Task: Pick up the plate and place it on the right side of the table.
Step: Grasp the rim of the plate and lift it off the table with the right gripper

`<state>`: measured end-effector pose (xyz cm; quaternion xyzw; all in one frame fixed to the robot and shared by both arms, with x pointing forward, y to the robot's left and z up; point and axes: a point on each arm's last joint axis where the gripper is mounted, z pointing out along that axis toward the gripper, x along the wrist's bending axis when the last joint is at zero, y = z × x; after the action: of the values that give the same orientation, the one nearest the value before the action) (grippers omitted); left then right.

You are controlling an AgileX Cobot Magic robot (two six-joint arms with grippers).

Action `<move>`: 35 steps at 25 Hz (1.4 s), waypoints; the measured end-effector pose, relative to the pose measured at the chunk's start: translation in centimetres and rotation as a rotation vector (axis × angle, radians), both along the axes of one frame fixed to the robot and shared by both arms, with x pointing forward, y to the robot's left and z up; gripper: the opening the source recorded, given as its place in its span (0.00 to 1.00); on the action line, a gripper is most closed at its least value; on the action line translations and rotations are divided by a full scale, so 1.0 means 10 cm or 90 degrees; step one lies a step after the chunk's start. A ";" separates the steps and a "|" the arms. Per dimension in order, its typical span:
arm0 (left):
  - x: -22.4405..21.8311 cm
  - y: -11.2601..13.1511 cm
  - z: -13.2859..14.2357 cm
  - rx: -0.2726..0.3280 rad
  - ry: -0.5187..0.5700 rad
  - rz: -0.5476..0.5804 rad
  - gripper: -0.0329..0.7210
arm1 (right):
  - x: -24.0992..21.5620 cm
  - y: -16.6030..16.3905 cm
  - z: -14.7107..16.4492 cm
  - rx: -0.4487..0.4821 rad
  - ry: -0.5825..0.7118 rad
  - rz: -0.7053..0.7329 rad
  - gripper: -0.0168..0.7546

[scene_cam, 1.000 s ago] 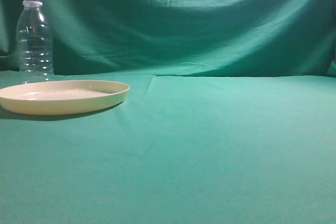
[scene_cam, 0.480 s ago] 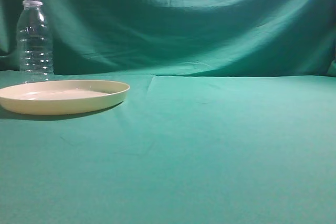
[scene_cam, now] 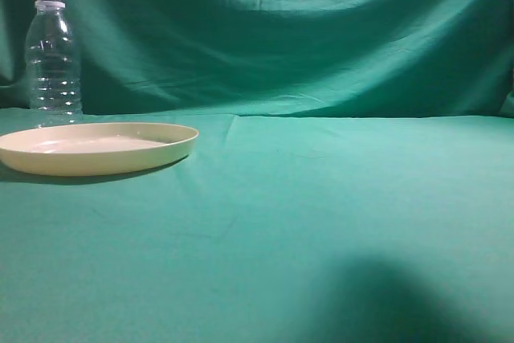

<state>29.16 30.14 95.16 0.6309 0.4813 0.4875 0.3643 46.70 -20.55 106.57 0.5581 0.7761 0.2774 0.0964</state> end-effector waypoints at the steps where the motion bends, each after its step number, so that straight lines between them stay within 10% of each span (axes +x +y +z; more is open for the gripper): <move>1: 0.00 0.00 0.00 0.000 0.000 0.000 0.04 | 0.06 0.12 0.02 -0.006 0.002 0.020 0.02; 12: 0.00 0.00 0.00 0.000 0.000 0.000 0.04 | 0.79 1.53 -0.17 -0.069 0.005 0.218 0.02; 17: 0.00 0.00 0.00 0.000 0.000 0.000 0.04 | 0.97 1.99 -0.42 -0.073 0.008 0.264 0.26; 23: 0.00 0.00 0.00 0.000 0.000 0.000 0.04 | 1.19 2.18 -0.75 -0.064 0.047 0.221 0.62; 35: 0.00 0.00 0.00 0.000 0.000 0.000 0.04 | 1.37 2.26 -1.32 -0.116 0.043 0.223 0.65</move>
<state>29.16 30.14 95.16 0.6309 0.4813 0.4875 0.3643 60.36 2.06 93.36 0.4127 0.8858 0.2001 0.0709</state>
